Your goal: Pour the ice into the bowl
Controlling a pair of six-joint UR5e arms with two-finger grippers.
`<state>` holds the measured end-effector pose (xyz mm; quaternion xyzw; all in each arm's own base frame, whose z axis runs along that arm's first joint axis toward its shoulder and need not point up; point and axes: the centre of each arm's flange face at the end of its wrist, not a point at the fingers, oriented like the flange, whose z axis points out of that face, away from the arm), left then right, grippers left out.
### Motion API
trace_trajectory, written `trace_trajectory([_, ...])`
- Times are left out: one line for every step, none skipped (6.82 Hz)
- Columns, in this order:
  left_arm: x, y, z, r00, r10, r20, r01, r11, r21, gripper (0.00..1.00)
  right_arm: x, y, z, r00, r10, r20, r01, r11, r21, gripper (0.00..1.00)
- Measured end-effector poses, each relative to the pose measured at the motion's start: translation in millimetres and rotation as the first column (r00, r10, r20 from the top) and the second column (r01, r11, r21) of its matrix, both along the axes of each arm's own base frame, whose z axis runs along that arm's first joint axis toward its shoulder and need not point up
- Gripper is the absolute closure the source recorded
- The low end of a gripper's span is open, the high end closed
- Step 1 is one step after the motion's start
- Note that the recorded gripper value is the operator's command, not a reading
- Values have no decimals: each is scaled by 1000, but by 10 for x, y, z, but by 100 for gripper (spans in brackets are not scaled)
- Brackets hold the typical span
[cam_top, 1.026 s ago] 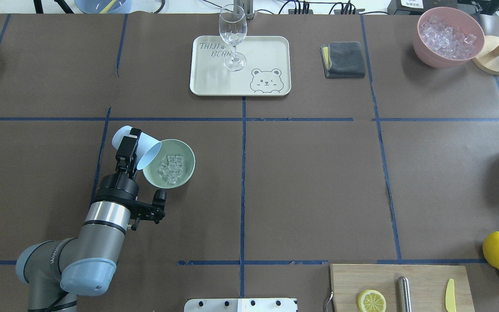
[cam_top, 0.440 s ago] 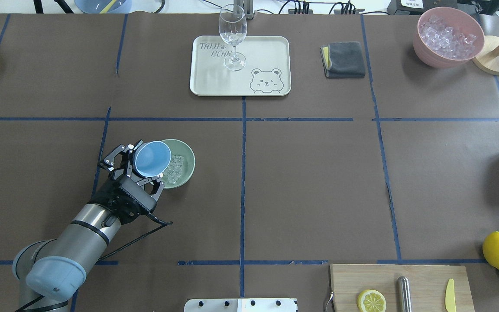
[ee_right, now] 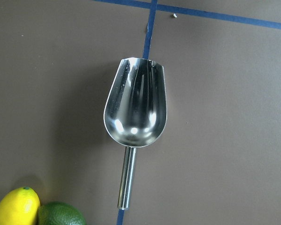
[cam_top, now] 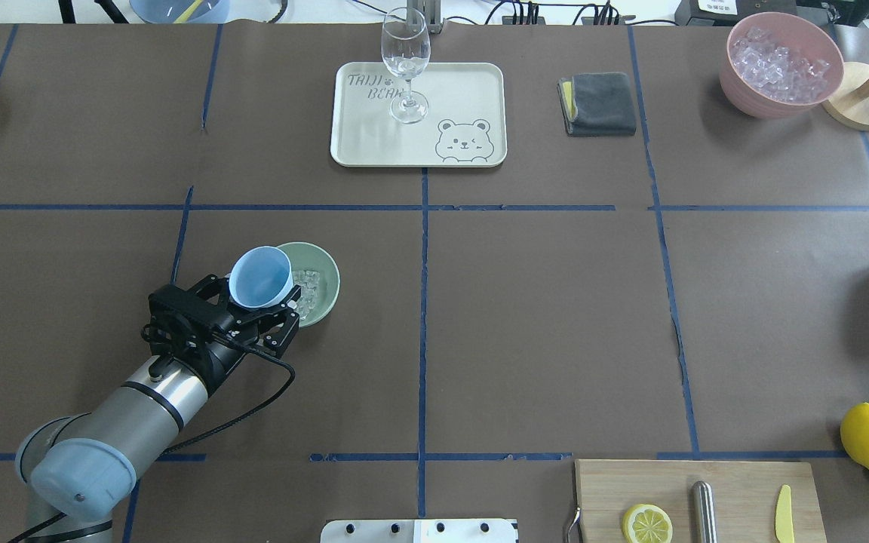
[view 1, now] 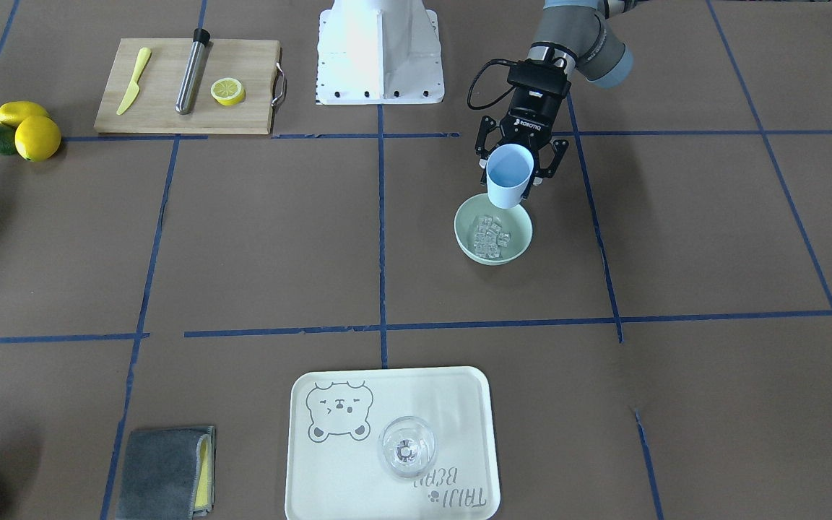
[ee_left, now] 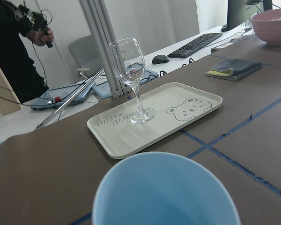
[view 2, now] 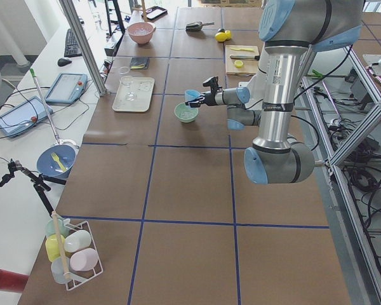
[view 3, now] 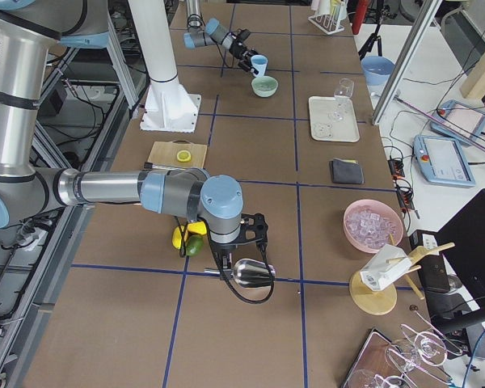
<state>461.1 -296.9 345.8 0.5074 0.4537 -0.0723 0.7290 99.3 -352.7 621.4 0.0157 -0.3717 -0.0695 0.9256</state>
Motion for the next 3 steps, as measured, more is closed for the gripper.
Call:
trace_trajectory([-88,-20,103,994,-17,-112,6,995,-101,100,0,-4,-7,1000,0,0,0,1000,2,0])
trace_trajectory([-314,-77,276,990,-48,-132,29,989,-146,100,1,-7,-17,1000,0,0,0,1000,4,0])
trace_trajectory([-635,-155,497,990,-87,-113,68,984,-167,100,1,-9,-25,1000,0,-1,0,1000,5,0])
